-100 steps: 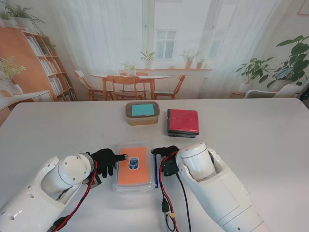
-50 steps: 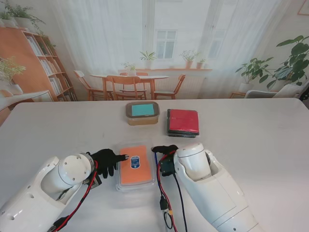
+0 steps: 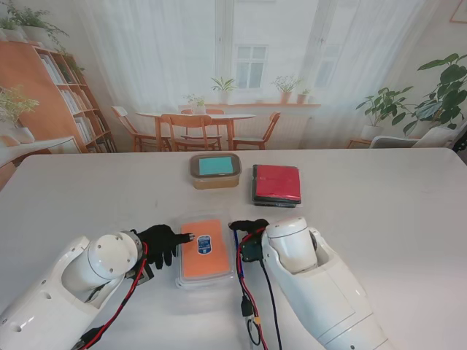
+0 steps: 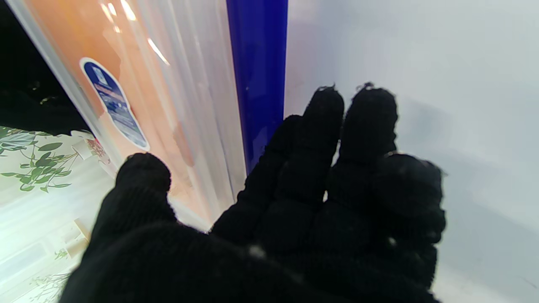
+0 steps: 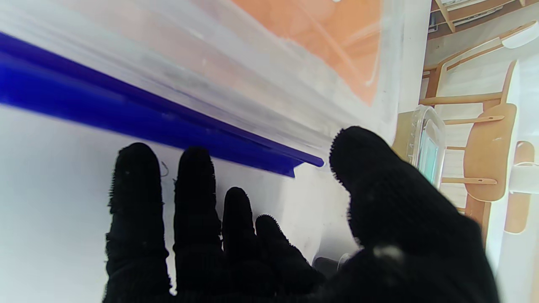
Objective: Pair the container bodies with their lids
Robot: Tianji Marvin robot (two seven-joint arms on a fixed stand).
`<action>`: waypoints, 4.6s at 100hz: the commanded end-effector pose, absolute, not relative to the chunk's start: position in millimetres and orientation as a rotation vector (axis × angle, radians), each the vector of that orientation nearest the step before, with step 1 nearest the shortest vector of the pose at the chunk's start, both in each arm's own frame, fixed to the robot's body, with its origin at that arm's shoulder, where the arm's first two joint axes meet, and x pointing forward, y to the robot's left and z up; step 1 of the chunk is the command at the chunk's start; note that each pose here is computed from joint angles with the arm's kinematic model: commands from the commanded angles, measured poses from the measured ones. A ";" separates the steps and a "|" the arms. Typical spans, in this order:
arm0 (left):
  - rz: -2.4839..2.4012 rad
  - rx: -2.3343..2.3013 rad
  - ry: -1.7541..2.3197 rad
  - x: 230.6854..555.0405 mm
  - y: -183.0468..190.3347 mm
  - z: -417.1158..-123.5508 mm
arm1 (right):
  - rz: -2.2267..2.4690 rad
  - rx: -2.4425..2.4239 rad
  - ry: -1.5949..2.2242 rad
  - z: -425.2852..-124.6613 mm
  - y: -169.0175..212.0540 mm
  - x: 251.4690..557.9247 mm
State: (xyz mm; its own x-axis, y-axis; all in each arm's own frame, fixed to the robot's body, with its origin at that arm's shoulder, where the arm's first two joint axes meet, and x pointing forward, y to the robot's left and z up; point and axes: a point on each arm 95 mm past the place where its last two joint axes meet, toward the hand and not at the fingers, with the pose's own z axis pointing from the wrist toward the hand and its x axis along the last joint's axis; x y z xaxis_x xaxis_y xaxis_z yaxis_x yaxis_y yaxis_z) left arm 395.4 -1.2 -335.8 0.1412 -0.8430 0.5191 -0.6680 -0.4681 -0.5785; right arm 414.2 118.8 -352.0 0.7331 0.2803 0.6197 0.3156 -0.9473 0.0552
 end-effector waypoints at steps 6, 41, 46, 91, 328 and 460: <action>-1.252 -2.207 1.506 393.8 -7.8 -333.7 | -0.852 -2.918 -0.528 -375.1 117.5 400.4; -1.243 -2.205 1.513 392.8 -7.9 -333.3 | -0.813 -2.907 -0.590 -380.4 115.8 398.7; -1.242 -2.205 1.513 392.8 -7.8 -333.0 | -0.816 -2.906 -0.616 -381.3 115.0 398.3; -1.238 -2.211 1.517 391.2 -8.9 -333.0 | -0.795 -2.902 -0.572 -386.2 119.8 393.9; -1.249 -2.225 1.533 397.7 -15.8 -334.9 | -1.142 -2.832 -1.267 -399.0 101.8 372.2; -1.329 -2.229 1.409 385.7 8.8 -323.3 | -1.244 -2.843 -1.177 -385.1 96.9 372.2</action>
